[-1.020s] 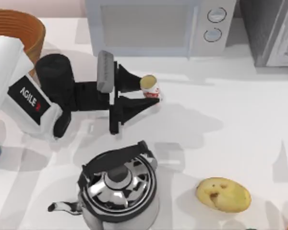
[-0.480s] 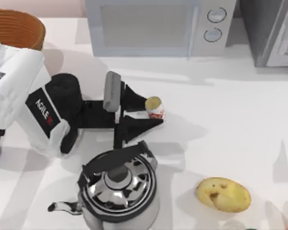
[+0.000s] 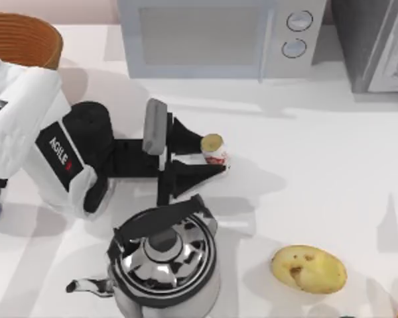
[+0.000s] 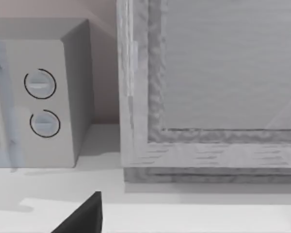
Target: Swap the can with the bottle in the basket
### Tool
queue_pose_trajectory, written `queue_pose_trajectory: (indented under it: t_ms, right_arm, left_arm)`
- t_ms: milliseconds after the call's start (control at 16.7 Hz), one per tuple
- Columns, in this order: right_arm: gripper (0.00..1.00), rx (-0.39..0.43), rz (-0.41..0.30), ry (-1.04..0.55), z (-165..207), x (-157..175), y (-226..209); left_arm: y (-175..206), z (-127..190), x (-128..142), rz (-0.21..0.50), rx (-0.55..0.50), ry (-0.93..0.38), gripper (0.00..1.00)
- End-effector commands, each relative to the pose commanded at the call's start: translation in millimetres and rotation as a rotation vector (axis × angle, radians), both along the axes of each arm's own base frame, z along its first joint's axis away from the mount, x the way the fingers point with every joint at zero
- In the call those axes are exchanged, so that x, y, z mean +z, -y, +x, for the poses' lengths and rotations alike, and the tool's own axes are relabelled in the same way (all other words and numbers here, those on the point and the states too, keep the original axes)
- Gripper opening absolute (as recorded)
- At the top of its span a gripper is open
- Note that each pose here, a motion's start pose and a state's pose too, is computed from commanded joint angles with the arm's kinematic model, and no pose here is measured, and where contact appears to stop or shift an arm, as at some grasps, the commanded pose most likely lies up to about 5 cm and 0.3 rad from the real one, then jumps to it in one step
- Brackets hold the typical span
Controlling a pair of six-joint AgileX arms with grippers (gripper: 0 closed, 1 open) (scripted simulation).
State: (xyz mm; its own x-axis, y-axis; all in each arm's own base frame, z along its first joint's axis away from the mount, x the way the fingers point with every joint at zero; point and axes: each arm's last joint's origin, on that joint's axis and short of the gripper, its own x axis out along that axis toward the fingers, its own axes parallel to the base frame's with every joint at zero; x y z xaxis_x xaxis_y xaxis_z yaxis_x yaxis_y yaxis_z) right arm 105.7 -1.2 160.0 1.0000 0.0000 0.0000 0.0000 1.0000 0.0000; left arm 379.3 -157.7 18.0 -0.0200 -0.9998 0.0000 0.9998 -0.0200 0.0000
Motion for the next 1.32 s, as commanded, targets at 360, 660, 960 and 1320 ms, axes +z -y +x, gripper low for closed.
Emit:
queue_pose_trajectory:
  t_ms: [360, 660, 960, 1320]
  right_arm:
    - [1.0, 0.0, 0.0, 0.0, 0, 0, 0]
    - [1.0, 0.0, 0.0, 0.0, 0, 0, 0]
    - [1.0, 0.0, 0.0, 0.0, 0, 0, 0]
    - [1.0, 0.0, 0.0, 0.0, 0, 0, 0]
  left_arm:
    - [0, 0, 0, 0.0, 0.0, 0.0, 0.75]
    - [0, 0, 0, 0.0, 0.0, 0.0, 1.0]
    - [0, 0, 0, 0.0, 0.0, 0.0, 1.0]
    - [-7, 5, 19, -0.008, 0.071, 0.018, 1.0]
